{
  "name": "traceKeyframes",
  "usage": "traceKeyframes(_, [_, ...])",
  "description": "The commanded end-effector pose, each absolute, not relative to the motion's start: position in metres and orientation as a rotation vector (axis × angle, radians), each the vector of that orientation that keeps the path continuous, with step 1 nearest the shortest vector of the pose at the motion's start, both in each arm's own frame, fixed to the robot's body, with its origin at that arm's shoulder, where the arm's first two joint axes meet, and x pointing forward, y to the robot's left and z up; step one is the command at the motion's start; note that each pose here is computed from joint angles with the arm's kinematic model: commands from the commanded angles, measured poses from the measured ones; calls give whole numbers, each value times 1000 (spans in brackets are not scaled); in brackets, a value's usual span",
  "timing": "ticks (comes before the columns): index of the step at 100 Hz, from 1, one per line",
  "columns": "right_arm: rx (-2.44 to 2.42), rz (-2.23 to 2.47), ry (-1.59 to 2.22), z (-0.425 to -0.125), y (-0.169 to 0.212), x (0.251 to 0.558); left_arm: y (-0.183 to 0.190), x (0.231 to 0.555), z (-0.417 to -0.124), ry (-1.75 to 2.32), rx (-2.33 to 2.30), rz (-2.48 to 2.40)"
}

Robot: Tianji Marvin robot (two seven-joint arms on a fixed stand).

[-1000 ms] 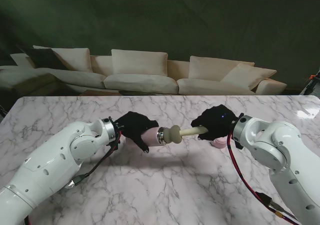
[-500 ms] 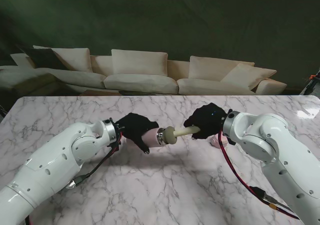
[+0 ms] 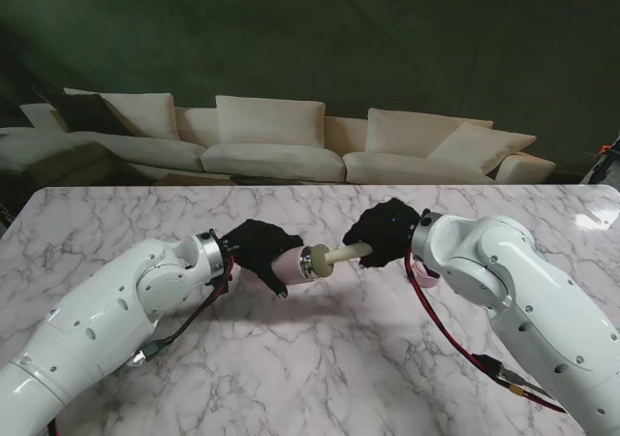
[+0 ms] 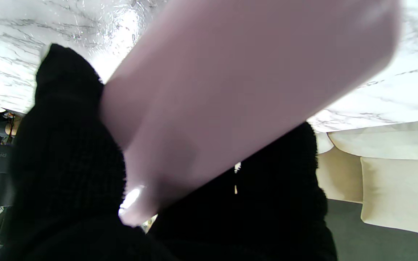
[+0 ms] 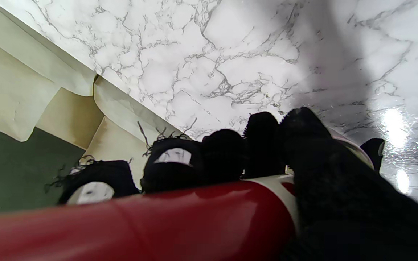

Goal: Clean the thermos with cup brush

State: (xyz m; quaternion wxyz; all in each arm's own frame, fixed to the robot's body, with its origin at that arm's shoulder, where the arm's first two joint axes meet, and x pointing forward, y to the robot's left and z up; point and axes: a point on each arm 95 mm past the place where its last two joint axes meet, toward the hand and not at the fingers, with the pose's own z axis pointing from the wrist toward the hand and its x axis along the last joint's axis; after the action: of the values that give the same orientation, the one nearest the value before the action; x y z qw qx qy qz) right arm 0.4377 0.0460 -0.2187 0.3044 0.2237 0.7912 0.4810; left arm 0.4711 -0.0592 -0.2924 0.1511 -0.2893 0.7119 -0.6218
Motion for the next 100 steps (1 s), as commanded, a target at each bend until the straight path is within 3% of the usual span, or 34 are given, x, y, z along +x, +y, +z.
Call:
traceKeyframes(1, [591,1291,2115,-225,57,436,-79,469,-277,2026,-787,-1857])
traceKeyframes(100, [394,1300,2074,-236,70,432,-82,469,-277,2036,-820,-1839])
